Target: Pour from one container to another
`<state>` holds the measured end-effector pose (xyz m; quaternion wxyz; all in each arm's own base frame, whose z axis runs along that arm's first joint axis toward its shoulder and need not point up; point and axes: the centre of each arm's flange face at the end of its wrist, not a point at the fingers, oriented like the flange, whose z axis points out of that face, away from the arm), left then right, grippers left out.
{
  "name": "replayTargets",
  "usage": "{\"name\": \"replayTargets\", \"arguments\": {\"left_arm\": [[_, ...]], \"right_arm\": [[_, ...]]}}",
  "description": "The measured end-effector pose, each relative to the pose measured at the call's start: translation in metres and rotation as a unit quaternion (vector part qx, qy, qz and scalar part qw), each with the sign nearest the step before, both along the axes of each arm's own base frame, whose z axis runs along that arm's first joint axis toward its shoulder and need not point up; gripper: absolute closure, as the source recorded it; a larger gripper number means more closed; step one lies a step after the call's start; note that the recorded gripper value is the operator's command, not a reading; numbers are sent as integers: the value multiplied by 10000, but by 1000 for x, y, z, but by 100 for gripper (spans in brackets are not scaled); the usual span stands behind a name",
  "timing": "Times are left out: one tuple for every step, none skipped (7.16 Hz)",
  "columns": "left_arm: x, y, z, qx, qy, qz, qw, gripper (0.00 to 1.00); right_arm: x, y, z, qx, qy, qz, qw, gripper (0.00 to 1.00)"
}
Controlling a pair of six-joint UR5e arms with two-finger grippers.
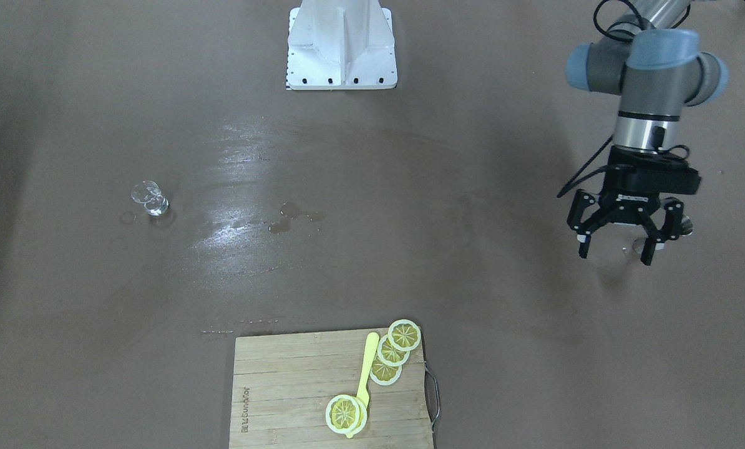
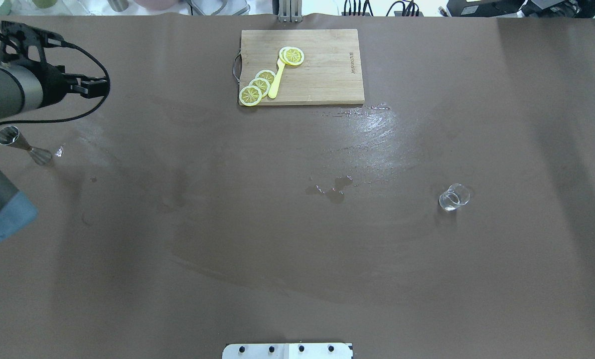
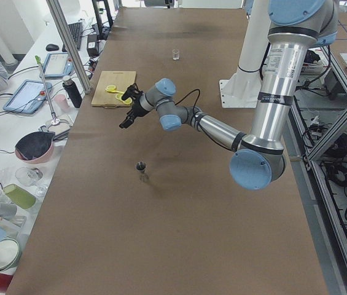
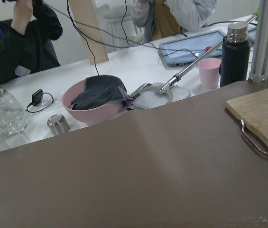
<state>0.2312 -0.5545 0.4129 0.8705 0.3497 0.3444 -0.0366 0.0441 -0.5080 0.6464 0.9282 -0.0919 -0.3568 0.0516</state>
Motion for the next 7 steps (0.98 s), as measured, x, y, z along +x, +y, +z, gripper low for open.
{"name": "replayTargets", "arguments": {"left_arm": [[-57, -23, 29, -761, 166, 130, 9969, 1], [-112, -38, 61, -1492, 372, 89, 9881, 1], [-168, -47, 98, -2240, 614, -82, 9726, 1], [-219, -46, 133, -2976, 914, -272, 9499, 1], [-252, -37, 154, -3589, 1196, -389, 9248, 1], [-269, -19, 166, -4013, 1352, -473, 9047, 1], [-277, 8, 176, -4221, 1412, -523, 8939, 1]], "right_arm": [[0, 0, 1, -6, 0, -1, 10000, 0], [0, 0, 2, -13, 0, -3, 10000, 0], [0, 0, 2, -15, 0, -5, 10000, 0], [0, 0, 2, -12, -1, -8, 10000, 0], [0, 0, 2, -9, -1, -9, 10000, 0], [0, 0, 2, -11, -1, -8, 10000, 0], [0, 0, 2, -16, -1, -3, 10000, 0]]}}
